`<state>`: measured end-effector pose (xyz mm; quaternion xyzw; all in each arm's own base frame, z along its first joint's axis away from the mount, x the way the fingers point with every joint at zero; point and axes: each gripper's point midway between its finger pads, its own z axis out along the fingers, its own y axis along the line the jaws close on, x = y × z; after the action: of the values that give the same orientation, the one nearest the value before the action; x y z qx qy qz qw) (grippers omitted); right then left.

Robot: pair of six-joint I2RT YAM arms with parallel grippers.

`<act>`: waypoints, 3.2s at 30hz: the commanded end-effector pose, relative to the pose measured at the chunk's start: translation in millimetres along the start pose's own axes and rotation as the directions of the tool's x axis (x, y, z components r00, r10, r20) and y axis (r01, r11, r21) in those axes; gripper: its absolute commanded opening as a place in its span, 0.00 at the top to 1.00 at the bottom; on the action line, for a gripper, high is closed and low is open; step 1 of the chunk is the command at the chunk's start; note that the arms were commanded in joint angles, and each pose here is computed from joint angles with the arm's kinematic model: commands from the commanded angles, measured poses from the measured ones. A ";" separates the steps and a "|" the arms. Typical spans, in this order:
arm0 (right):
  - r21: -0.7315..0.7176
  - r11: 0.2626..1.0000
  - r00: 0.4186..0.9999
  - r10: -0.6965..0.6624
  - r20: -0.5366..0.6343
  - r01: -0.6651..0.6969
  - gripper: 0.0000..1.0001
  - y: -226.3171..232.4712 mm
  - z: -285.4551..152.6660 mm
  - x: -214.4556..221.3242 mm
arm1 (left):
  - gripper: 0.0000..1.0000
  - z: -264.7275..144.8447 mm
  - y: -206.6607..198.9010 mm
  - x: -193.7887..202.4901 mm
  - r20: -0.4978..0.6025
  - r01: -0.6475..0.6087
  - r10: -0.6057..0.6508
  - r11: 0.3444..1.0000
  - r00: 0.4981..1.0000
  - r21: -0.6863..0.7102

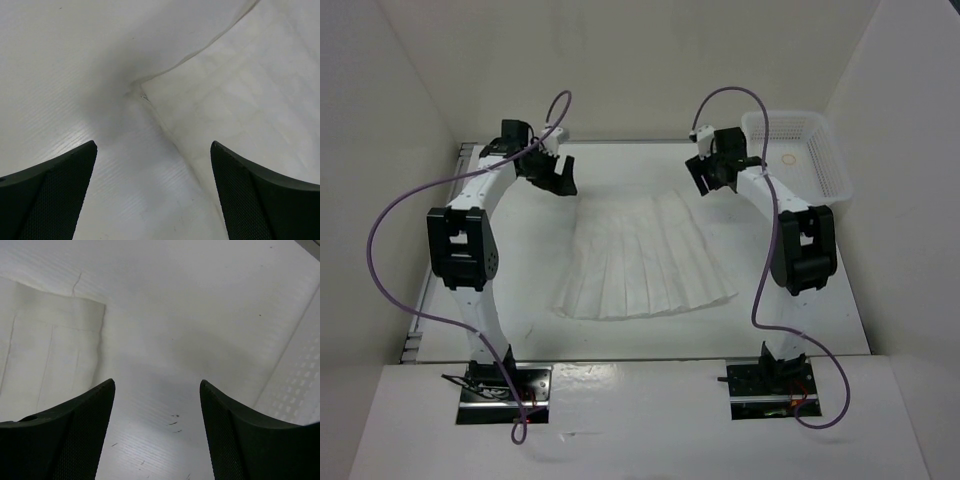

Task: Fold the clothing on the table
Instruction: Flatten the skirt out

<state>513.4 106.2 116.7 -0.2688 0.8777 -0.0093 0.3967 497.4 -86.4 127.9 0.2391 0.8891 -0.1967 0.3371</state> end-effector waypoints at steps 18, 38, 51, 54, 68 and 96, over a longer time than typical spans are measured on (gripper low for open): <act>-0.211 0.913 0.929 0.367 0.051 -0.349 0.29 -23.6 -10.4 -13.9 | 0.12 23.1 -11.5 15.1 -0.006 0.332 -0.334 0.933 0.943 0.137; -0.258 0.855 0.893 0.438 -0.104 -0.449 0.31 -35.7 49.5 29.2 | 0.11 40.5 -4.2 35.5 -0.053 0.404 -0.400 0.909 0.915 0.103; -0.354 0.878 0.946 0.314 -0.085 -0.323 0.30 23.2 51.0 -6.6 | 0.13 41.2 1.0 46.4 -0.075 0.391 -0.387 0.918 0.919 0.061; -0.346 0.890 0.954 0.287 -0.083 -0.298 0.30 31.3 55.0 -9.5 | 0.13 43.0 -3.1 45.6 -0.079 0.386 -0.381 0.920 0.921 0.066; -0.275 0.928 0.968 0.237 -0.081 -0.250 0.32 20.0 65.7 -6.7 | 0.16 52.4 6.0 47.9 -0.093 0.385 -0.380 0.922 0.920 0.047; -0.348 0.887 0.953 0.291 -0.090 -0.304 0.31 25.2 68.7 -13.8 | 0.16 58.2 -0.2 48.6 -0.109 0.396 -0.388 0.916 0.915 0.070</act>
<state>547.5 137.4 53.2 -0.1894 0.9123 0.2008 0.3026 490.9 -96.0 49.9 0.0681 0.9284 -0.2796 0.2349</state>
